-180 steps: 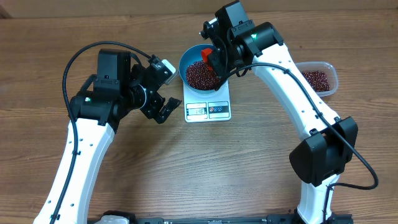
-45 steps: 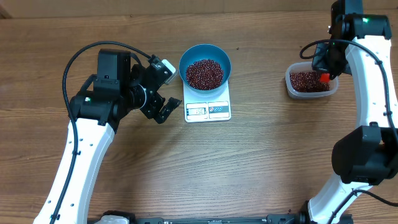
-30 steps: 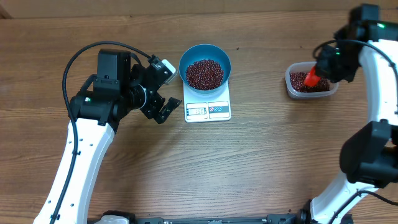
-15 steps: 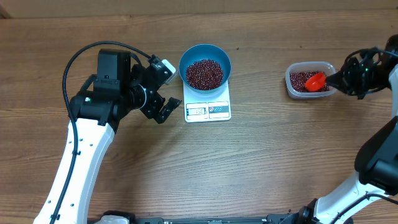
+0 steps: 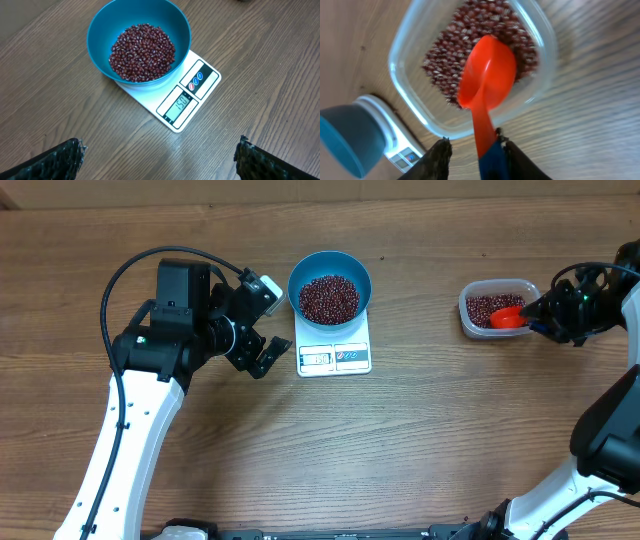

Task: Scoop item into bowl and weigh 150g on scale
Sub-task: 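Lower the scoop into the tub and open the right gripper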

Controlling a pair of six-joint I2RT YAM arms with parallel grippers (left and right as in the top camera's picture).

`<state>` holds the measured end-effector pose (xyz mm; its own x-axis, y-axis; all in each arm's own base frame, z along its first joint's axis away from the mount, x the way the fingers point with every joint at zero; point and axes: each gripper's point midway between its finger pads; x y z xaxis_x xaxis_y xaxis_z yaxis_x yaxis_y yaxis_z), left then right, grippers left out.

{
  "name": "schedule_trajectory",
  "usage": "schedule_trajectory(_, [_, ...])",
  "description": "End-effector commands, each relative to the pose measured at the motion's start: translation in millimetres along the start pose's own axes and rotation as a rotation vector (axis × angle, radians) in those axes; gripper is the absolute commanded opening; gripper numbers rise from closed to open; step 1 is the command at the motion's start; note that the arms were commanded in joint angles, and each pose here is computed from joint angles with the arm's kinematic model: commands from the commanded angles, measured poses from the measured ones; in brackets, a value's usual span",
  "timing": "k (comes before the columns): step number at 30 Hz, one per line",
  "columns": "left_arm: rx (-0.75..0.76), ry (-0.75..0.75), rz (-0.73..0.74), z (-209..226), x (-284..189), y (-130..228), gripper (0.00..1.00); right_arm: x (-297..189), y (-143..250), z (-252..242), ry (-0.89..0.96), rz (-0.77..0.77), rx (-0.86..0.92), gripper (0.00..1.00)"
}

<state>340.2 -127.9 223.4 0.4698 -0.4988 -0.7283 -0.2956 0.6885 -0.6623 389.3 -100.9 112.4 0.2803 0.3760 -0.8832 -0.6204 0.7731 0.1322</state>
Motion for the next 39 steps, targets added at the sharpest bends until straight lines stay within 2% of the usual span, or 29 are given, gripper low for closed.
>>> schedule_trajectory(1, [0.016,-0.011,-0.015,5,-3,-6,0.99,-10,-5,-12,0.065,-0.056,-0.001,0.41])
schedule_trajectory(17, [0.016,-0.012,-0.015,5,-3,-6,1.00,-17,-11,-37,0.211,-0.103,0.011,0.83])
schedule_trajectory(21, [0.016,-0.011,-0.015,5,-3,-6,0.99,-36,-12,-26,0.205,-0.133,-0.008,0.89])
schedule_trajectory(26, [0.016,-0.011,-0.015,5,-3,-6,1.00,-82,-7,-2,0.183,-0.223,-0.074,0.99])
schedule_trajectory(32, [0.016,-0.011,-0.015,5,-3,-6,0.99,-136,22,33,0.141,-0.317,-0.204,0.99])
schedule_trajectory(39, [0.016,-0.011,-0.015,5,-3,-6,1.00,-166,97,68,0.097,-0.329,-0.446,1.00])
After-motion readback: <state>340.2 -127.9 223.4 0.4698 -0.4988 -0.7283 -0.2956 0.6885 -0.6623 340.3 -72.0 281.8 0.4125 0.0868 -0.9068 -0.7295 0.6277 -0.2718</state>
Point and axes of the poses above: each gripper's point midway between its finger pads, its own x axis out along the fingers, its own z axis along the line the jaws close on, y = z × x, and after that the axes turned 14 degrees about x, right-handed
